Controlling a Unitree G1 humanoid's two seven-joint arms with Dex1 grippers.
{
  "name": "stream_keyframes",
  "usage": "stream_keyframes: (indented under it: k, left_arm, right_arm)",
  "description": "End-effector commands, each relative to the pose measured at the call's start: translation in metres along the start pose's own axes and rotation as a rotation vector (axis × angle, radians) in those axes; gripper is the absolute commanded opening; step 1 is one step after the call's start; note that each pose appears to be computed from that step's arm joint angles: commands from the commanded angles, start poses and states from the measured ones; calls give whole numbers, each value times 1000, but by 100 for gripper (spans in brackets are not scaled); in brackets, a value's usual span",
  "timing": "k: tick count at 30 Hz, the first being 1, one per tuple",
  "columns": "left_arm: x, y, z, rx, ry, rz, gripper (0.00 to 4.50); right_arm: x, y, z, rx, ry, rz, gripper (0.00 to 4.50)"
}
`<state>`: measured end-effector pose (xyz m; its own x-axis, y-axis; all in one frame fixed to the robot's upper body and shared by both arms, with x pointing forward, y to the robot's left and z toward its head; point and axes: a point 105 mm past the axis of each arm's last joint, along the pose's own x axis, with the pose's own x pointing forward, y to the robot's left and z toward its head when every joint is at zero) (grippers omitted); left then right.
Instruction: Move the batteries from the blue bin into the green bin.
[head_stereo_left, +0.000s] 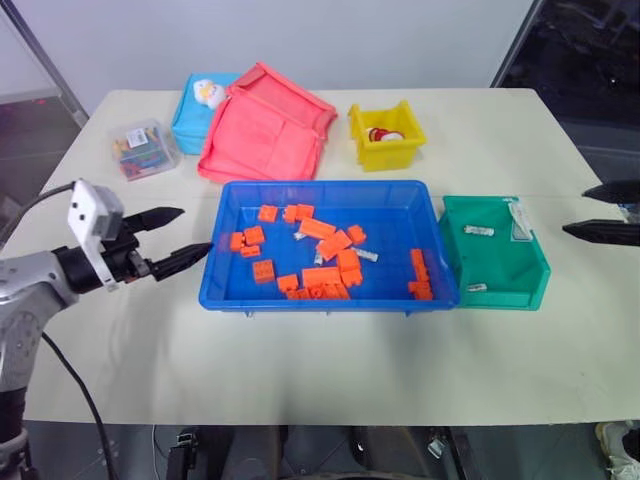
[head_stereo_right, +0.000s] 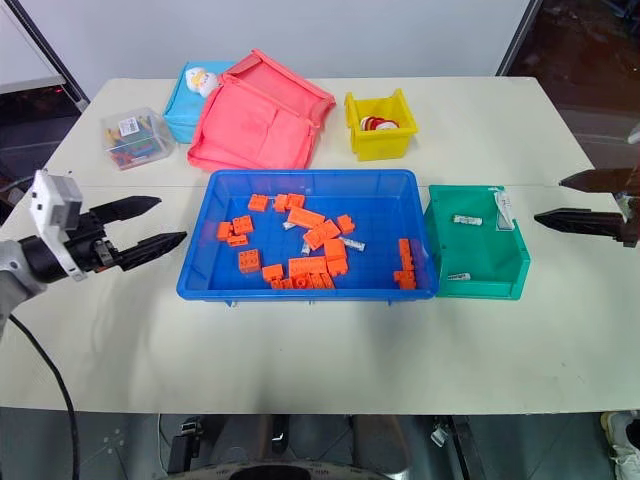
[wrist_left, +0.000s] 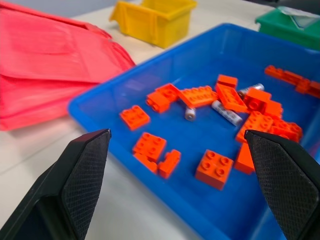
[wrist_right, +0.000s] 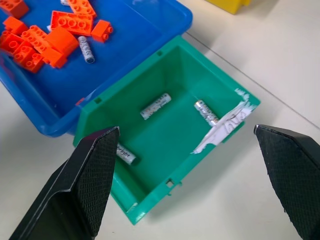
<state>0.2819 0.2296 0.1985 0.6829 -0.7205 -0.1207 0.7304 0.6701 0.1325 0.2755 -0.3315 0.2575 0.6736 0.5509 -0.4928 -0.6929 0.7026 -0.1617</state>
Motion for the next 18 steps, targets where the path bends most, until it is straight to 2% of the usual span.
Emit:
stream_keyframes:
  k: [1, 5, 10, 18]
  left_arm:
    - [0, 0, 5, 26, -9, -8, 450]
    - [-1, 0, 0, 35, 24, -11, 450]
    - [2, -1, 7, 40, -2, -11, 450]
    - [5, -3, 5, 33, -7, -7, 450]
  right_arm:
    - [-4, 4, 11, -31, -49, -6, 443]
    - [-3, 6, 6, -26, -45, -5, 443]
    - [-2, 4, 1, -20, -40, -14, 443]
    - [1, 0, -5, -13, -41, -23, 443]
